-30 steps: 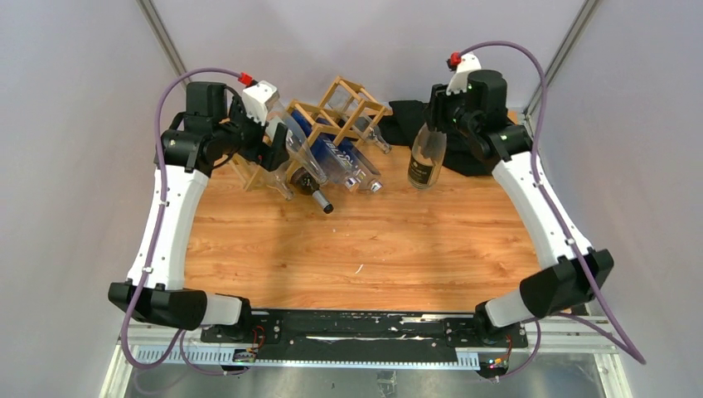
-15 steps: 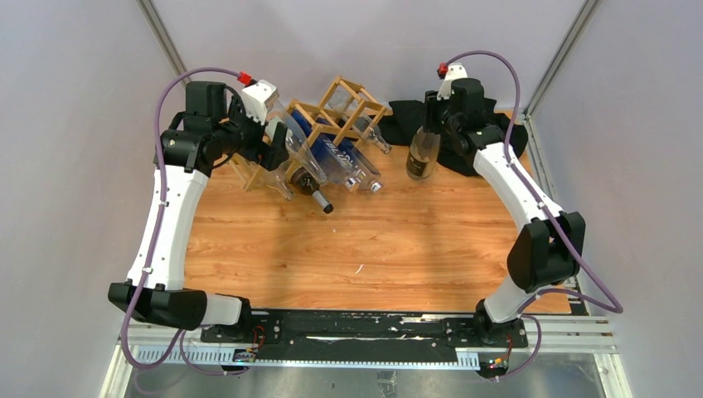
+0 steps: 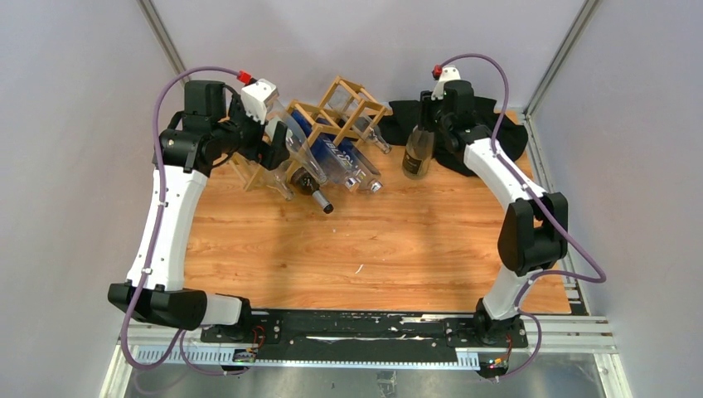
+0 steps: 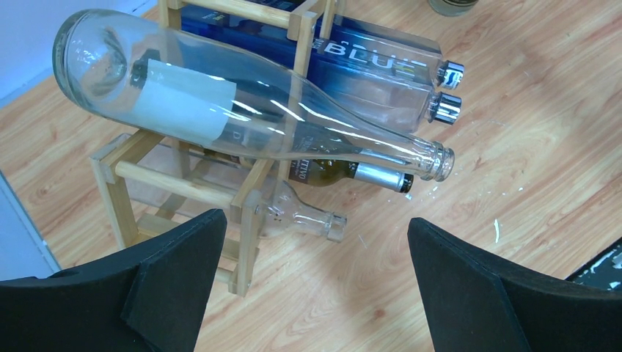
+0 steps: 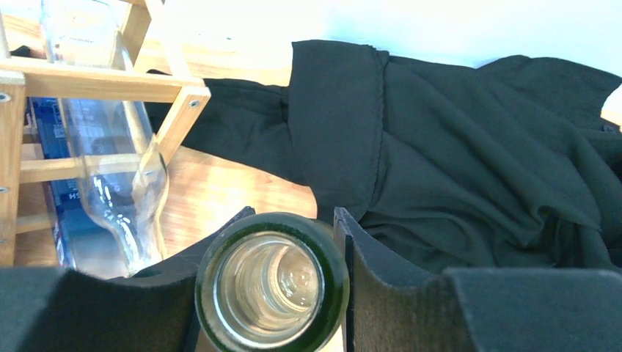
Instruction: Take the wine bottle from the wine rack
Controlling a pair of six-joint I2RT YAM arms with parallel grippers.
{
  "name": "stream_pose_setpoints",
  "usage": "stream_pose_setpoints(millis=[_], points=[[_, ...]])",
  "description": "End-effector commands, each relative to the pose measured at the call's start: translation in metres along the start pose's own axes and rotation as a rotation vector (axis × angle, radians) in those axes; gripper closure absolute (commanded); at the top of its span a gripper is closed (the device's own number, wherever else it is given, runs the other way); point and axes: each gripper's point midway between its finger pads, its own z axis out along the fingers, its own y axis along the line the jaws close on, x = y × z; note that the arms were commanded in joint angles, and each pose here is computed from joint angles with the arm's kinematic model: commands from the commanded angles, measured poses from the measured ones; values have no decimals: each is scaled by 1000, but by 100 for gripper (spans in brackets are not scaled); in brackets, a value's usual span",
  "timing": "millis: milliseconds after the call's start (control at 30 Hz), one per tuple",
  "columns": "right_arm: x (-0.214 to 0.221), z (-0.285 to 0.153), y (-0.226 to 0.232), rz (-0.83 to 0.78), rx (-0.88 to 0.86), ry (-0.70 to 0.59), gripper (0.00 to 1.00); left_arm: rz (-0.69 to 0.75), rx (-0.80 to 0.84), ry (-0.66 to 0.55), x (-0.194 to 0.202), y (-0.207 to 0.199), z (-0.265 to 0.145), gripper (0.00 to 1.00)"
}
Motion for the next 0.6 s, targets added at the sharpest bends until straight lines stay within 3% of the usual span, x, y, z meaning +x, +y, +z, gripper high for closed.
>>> stream_pose_setpoints(millis=[0,267,567], points=[[-61,0,-24,-39,95,-183,100,18,8,-31,-8,-3,-9,0],[-62,-1,-55,-147,259,-181,100,23,4,-25,-6,-2,-8,0],[-49,6,-63,-61,246,-174,100,31,3,-20,-2,-3,-10,0]])
